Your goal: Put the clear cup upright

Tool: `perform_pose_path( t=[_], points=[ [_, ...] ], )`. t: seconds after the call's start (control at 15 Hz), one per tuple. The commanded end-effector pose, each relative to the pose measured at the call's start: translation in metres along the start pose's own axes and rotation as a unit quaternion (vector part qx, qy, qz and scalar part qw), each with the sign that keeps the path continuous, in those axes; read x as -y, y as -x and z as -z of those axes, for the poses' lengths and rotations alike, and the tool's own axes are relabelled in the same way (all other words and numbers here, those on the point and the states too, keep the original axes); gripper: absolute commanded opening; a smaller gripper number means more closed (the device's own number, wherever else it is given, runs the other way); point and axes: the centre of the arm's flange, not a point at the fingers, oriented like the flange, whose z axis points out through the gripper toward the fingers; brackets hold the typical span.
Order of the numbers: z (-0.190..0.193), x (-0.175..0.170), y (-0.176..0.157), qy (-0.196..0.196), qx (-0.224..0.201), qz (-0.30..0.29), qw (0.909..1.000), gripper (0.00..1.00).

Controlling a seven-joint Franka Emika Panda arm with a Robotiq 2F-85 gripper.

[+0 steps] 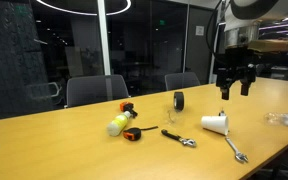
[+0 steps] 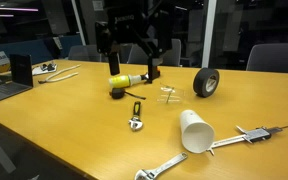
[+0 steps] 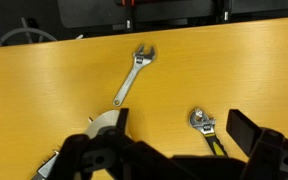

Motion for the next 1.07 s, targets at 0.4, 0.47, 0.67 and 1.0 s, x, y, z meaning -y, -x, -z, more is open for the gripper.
perform_pose_path(
  t=[0.4,0.47,0.67,1.0],
  points=[
    [0.0073,-0.0004,-0.001,0.0,-0.008,0.0,1.0,1.0],
    [0.0073,-0.0004,-0.001,0.0,-0.008,0.0,1.0,1.0],
    [0.0073,-0.0004,-0.0011,0.0,-0.008,0.0,1.0,1.0],
    [0.0073,-0.0004,-0.0011,0.0,-0.008,0.0,1.0,1.0]
  ],
)
